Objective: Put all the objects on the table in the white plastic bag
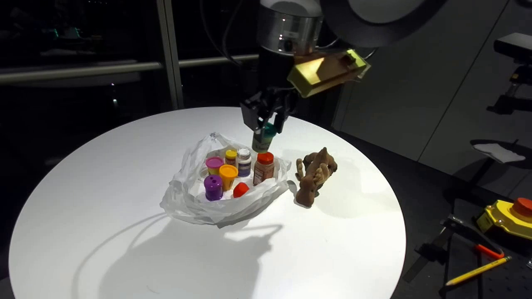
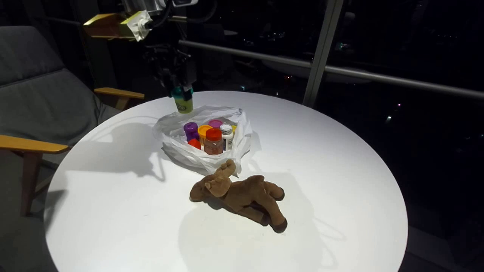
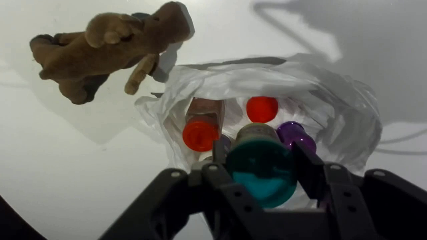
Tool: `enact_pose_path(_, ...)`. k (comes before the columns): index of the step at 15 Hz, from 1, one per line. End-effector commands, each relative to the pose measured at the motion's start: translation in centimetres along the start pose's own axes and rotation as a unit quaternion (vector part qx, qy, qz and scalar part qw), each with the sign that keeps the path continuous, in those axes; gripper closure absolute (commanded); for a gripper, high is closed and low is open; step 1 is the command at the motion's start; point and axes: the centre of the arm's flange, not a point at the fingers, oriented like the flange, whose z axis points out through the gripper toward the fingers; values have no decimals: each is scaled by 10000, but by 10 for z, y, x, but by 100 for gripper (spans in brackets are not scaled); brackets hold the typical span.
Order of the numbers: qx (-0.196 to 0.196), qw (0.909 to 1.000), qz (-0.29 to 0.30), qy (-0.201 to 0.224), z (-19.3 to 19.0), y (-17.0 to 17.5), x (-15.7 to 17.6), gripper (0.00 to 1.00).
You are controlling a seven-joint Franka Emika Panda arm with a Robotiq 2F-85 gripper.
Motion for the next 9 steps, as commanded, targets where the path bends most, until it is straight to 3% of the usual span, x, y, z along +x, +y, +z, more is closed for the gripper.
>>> enact_pose_path(1,127,9999,19,114,26,-35,63,72)
enact_pose_path(9,145,9997,21,209,103,-69,126,72)
